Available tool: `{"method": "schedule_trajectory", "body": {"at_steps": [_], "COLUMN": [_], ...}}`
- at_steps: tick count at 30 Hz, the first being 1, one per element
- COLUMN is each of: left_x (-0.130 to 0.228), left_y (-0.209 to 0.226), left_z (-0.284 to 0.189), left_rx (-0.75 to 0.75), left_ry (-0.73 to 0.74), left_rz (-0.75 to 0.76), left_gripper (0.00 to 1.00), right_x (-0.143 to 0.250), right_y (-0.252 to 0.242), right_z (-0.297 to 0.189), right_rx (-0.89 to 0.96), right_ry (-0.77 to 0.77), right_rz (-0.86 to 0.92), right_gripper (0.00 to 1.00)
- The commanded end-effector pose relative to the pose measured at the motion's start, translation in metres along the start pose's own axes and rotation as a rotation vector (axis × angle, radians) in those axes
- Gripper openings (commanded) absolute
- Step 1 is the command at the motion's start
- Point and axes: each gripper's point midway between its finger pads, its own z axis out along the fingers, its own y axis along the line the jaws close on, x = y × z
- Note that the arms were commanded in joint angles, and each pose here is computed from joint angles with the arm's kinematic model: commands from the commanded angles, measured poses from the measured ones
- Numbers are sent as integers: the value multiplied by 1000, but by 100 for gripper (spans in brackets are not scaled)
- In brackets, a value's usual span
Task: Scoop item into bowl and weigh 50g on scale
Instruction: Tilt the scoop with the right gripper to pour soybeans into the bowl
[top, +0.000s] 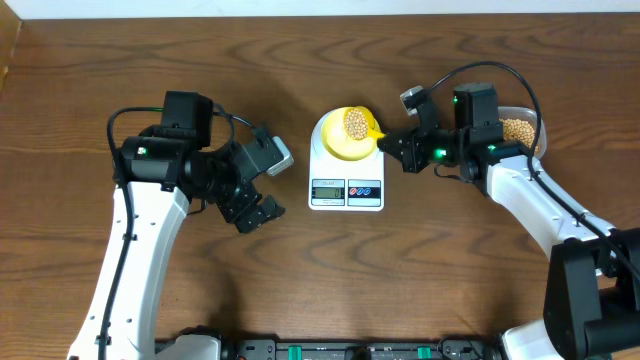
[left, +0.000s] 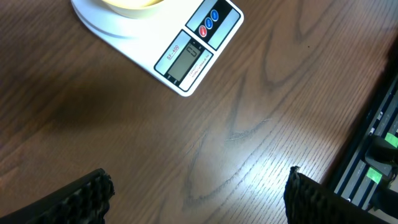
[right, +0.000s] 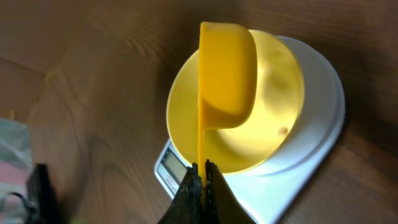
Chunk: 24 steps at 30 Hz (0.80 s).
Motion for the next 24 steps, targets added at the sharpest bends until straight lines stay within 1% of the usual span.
{"method": "schedule_trajectory", "body": {"at_steps": [1, 9, 14, 19, 22, 24], "left_x": [2, 2, 2, 2, 2, 2], "left_y": [-1, -1, -1, -1, -1, -1], "left_z": [1, 1, 1, 1, 1, 1], "left_rx": [1, 1, 2, 2, 2, 2], "left_ry": [9, 9, 9, 9, 9, 9], "left_rz": [8, 8, 8, 8, 8, 8], "left_gripper": [90, 90, 90, 90, 90, 90], "right_x": [-1, -1, -1, -1, -2, -2], "right_y": [4, 2, 0, -1, -9, -14], "right_z": [2, 2, 2, 2, 2, 1], "right_rx": [-7, 7, 15, 18, 65, 98], "right_ry": [3, 4, 5, 6, 13, 18], "right_rz": [-132, -157, -252, -310, -354, -353], "right_gripper": [1, 1, 1, 1, 1, 1]}}
